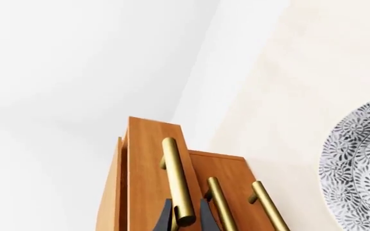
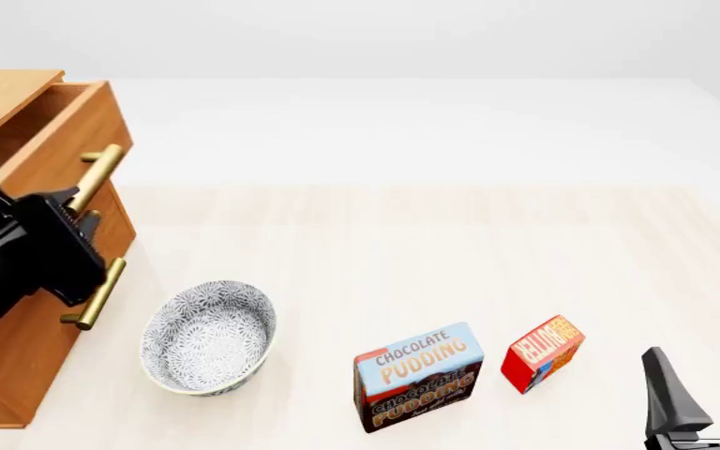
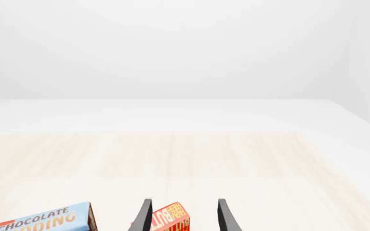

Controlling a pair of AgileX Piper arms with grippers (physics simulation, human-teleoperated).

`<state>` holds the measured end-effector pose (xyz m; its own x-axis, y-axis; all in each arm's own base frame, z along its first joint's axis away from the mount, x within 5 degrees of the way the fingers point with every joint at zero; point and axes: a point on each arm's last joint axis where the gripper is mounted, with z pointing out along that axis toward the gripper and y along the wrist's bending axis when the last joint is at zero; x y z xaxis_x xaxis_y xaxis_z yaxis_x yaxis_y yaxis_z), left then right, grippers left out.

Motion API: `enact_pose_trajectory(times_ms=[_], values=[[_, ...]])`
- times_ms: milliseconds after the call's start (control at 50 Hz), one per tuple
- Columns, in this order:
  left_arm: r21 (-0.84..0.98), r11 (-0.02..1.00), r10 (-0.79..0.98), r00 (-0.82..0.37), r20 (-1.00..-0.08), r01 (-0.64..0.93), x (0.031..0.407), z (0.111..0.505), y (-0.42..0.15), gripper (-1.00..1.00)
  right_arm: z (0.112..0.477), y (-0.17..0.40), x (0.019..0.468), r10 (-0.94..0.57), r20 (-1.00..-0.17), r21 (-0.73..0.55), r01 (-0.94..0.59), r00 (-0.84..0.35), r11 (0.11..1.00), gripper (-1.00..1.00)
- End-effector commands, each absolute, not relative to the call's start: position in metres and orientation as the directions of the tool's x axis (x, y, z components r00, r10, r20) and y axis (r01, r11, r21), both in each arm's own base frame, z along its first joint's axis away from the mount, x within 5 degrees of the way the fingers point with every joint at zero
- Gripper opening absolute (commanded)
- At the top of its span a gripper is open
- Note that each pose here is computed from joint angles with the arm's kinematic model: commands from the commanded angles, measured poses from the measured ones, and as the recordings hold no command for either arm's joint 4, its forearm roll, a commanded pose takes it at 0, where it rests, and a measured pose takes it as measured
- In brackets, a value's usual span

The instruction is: Put the butter at the back in the top drawer of the cabinet and close it.

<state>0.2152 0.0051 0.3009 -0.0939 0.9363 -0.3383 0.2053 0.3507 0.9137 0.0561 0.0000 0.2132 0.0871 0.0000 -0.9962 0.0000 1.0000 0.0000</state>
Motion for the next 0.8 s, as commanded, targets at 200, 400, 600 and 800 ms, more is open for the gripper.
enact_pose_trajectory(times_ms=[200, 400, 600, 800], values=[[0.863, 0.433, 0.900, -0.068, -0.431, 0.259, 0.233, 0.294, -0.013, -1.00, 0.213, 0.000, 0.056, 0.000, -0.996, 0.000, 0.000, 0.087, 1.000, 1.00], [0.868, 0.425, 0.903, -0.050, -0.427, 0.259, 0.226, 0.300, -0.016, -1.00, 0.213, 0.000, 0.056, 0.000, -0.996, 0.000, 0.000, 0.087, 1.000, 1.00], [0.868, 0.431, 0.900, -0.039, -0.435, 0.247, 0.214, 0.312, -0.016, -1.00, 0.213, 0.000, 0.056, 0.000, -0.996, 0.000, 0.000, 0.087, 1.000, 1.00], [0.875, 0.424, 0.903, -0.034, -0.428, 0.232, 0.209, 0.317, -0.015, -1.00, 0.213, 0.000, 0.056, 0.000, -0.996, 0.000, 0.000, 0.087, 1.000, 1.00]])
